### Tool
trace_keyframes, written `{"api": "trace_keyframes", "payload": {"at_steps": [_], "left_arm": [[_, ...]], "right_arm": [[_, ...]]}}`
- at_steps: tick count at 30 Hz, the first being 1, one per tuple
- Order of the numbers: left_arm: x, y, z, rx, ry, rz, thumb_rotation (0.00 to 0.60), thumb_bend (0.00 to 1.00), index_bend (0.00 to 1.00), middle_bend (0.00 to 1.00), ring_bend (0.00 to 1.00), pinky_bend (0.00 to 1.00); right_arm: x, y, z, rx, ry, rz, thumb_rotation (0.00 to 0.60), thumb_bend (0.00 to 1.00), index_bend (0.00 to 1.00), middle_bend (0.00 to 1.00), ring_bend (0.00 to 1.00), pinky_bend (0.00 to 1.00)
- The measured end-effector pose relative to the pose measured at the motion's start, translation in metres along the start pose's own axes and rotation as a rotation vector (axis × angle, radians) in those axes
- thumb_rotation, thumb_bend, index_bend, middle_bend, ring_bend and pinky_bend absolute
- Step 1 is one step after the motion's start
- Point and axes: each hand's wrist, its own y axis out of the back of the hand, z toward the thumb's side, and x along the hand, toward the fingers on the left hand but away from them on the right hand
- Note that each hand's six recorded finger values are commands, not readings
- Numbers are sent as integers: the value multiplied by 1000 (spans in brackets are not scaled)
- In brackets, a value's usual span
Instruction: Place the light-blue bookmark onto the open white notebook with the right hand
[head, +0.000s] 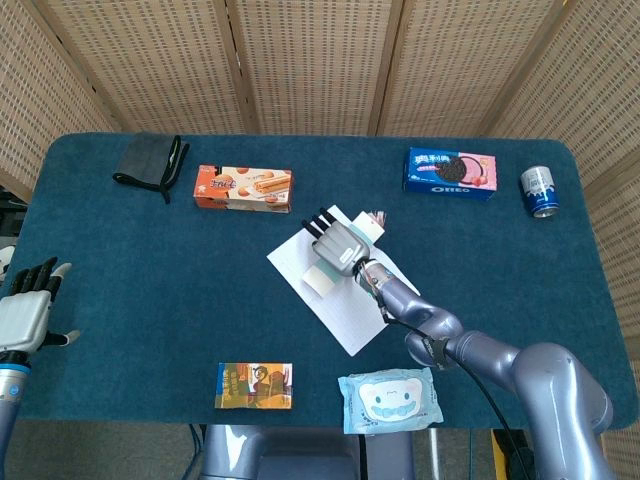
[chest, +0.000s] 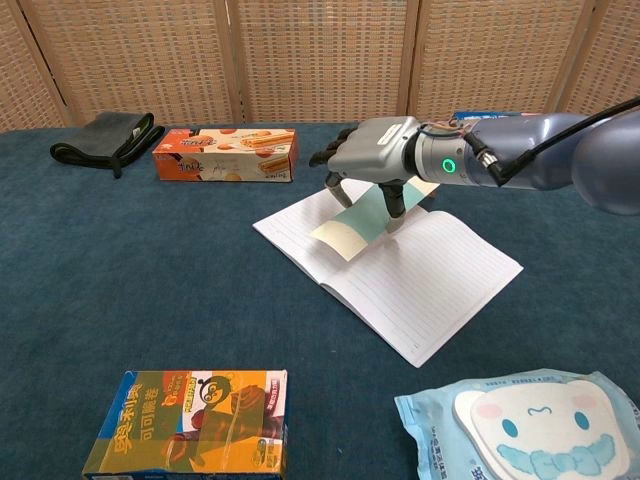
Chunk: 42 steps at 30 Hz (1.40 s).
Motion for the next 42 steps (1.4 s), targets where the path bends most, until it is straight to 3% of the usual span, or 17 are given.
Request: {"api": "trace_keyframes", "payload": {"at_steps": [11,19,27,30,32,34,36,42], "left_arm": [[0,1,-1,-5,5,1,600,0,0,0,0,0],[0,1,-2,-6,6,-2,600,0,0,0,0,0],[0,1,-3,-8,5,-1,600,0,0,0,0,0],[1,1,-4,-8,7,-4,600,0,0,0,0,0],[1,0,-4,-8,7,-7,600,0,0,0,0,0],[1,0,-3,-7,5,-9,600,0,0,0,0,0],[2,0,-3,-7,4,-10,600,0,0,0,0,0],[3,-1,-1,-2,-4,-16,600,0,0,0,0,0]], "right_arm": [[-11,-3,7,-28,-59,5,600,350,452,0,0,0],[-11,-5,9,-38,-75,16,600,242,197,0,0,0],[-8,5,14,-65,-71,2,600,249,161,0,0,0],[-3,16,11,-103,-68,-18,600,341,152,0,0,0],[2,26,7,-148,-60,-36,600,497,151,0,0,0],[8,36,0,-197,-57,-52,600,816,146,0,0,0],[16,45,-13,-268,-60,-66,600,983,140,0,0,0],[37,45,-22,-587,-25,-27,600,1000,72,0,0,0]]}}
